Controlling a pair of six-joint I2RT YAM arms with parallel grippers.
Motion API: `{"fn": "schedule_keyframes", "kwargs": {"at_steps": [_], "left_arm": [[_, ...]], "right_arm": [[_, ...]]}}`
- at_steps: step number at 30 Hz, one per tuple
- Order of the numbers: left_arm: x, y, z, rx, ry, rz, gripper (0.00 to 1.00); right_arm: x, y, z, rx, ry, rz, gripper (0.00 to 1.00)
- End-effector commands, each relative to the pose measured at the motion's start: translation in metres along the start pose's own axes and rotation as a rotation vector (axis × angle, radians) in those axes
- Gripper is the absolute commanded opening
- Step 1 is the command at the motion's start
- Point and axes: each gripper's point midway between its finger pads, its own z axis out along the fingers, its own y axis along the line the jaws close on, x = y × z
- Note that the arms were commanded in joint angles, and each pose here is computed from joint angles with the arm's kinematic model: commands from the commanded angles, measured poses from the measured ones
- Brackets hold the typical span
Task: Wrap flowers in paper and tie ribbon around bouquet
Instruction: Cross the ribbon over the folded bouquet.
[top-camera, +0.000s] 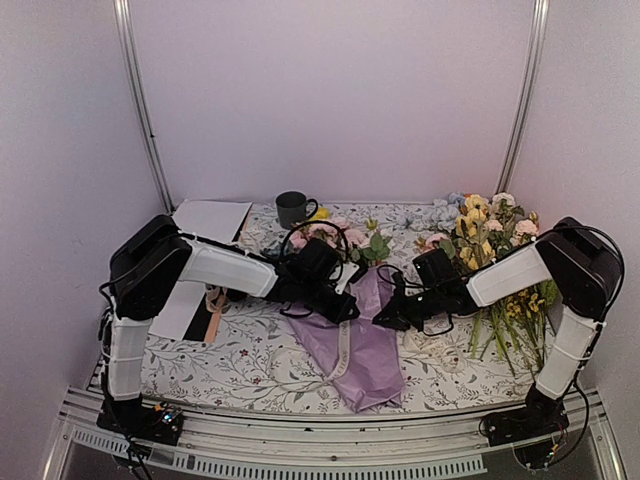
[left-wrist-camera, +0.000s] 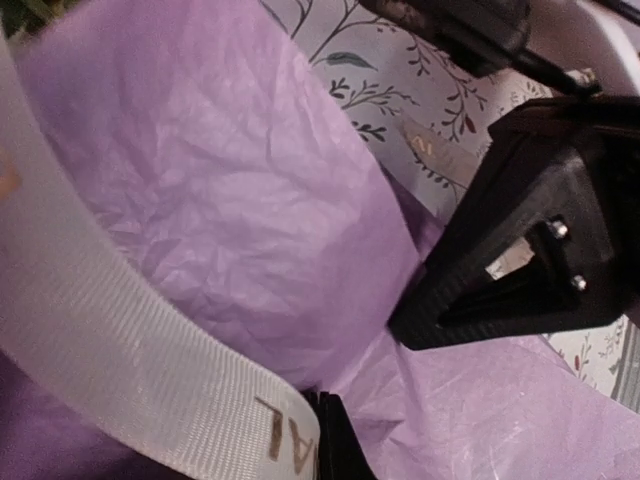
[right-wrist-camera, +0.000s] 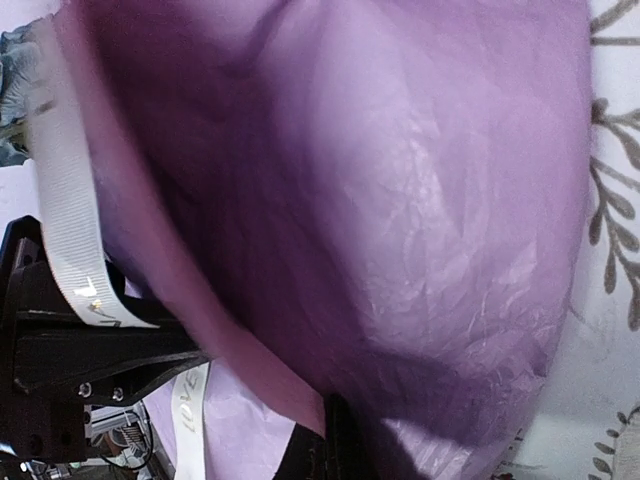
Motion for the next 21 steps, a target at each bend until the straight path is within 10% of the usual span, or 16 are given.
{"fn": "schedule_keyframes", "kwargs": {"at_steps": [1,11,17,21], "left_arm": [[0.005,0.015,0.014,-0.062,0.045,-0.007,0.00],[0.032,0.030,0.029,-0.095,0.135,0.023,0.00],[0.030,0.028,0.027,-0.093,0.128,0.031,0.00],[0.031,0.027,0.023,-0.087,0.128,0.036,0.00]], "right_arm": [[0.009,-0.009,-0.008,0.061,-0.009,0.022,0.00],[-0.004,0.030,-0.074,0.174,-0.048,-0.160,0.35],[0.023,-0.032,-0.137,0.478,0.013,-0.096,0.43],[0.047,-0.059,-0.163,0.628,0.086,-0.063,0.67]]}}
